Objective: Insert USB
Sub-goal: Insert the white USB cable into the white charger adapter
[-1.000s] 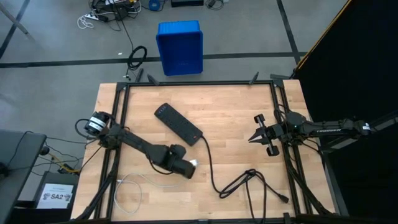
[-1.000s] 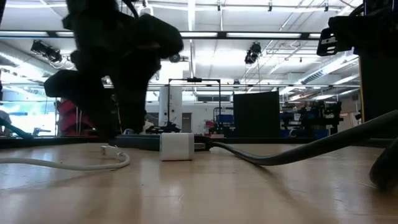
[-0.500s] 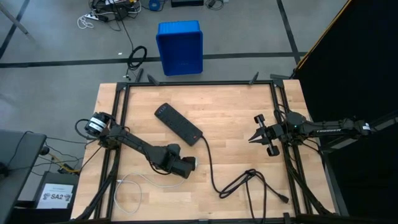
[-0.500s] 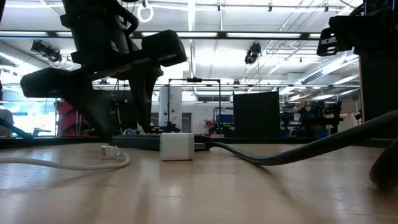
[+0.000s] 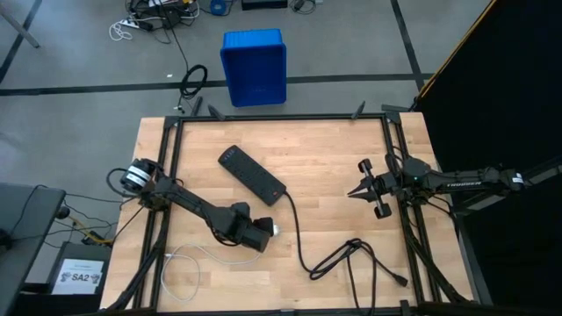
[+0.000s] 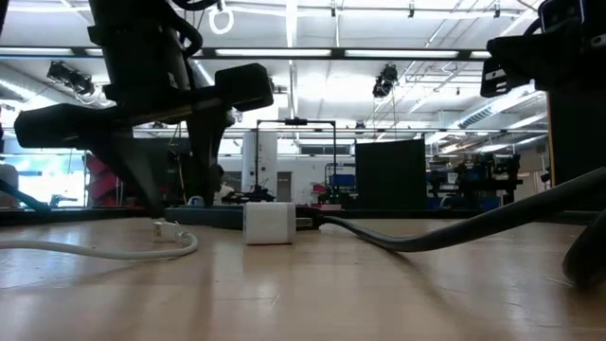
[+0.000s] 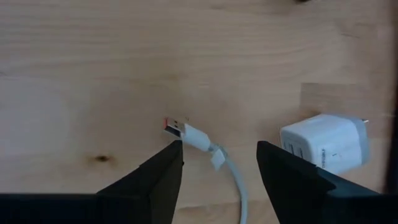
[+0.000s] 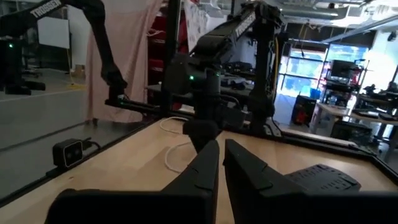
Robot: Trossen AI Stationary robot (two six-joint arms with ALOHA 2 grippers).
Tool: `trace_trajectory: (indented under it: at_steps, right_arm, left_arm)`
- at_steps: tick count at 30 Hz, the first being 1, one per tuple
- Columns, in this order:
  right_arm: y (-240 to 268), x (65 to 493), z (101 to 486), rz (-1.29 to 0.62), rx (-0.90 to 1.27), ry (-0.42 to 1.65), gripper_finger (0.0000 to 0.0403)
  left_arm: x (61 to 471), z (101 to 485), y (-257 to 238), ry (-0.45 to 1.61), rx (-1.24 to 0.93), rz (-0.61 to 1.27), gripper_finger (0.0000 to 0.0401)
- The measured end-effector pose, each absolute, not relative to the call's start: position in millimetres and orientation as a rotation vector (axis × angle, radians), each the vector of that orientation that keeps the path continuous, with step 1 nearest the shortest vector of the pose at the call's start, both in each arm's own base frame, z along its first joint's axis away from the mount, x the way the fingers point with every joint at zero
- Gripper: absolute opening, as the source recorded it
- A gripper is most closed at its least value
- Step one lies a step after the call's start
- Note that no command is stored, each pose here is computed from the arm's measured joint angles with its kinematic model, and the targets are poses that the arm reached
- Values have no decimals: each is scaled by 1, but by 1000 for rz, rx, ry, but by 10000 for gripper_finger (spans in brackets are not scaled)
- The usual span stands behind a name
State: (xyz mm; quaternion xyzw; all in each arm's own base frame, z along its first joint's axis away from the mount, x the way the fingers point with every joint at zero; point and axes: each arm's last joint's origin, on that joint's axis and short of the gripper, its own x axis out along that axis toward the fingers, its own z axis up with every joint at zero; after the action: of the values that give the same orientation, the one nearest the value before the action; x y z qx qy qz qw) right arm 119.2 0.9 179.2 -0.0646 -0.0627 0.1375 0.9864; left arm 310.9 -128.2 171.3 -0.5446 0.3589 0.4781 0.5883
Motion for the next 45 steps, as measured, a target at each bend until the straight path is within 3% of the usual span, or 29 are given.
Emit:
trace_trajectory:
  at_steps: [23, 36, 41, 45]
  right_arm:
    - [0, 119, 181, 240, -159, -143, 2]
    - [0, 119, 181, 241, -152, -147, 1]
    - [0, 119, 181, 241, -152, -148, 3]
    - [-1, 119, 181, 205, -150, -146, 1]
  left_arm:
    - [318, 145, -132, 808, -1317, 1223, 187]
    - [315, 143, -127, 842, -1258, 1249, 67]
    - [315, 143, -127, 896, -1142, 1176, 11]
    - [317, 146, -127, 987, -985, 1056, 4]
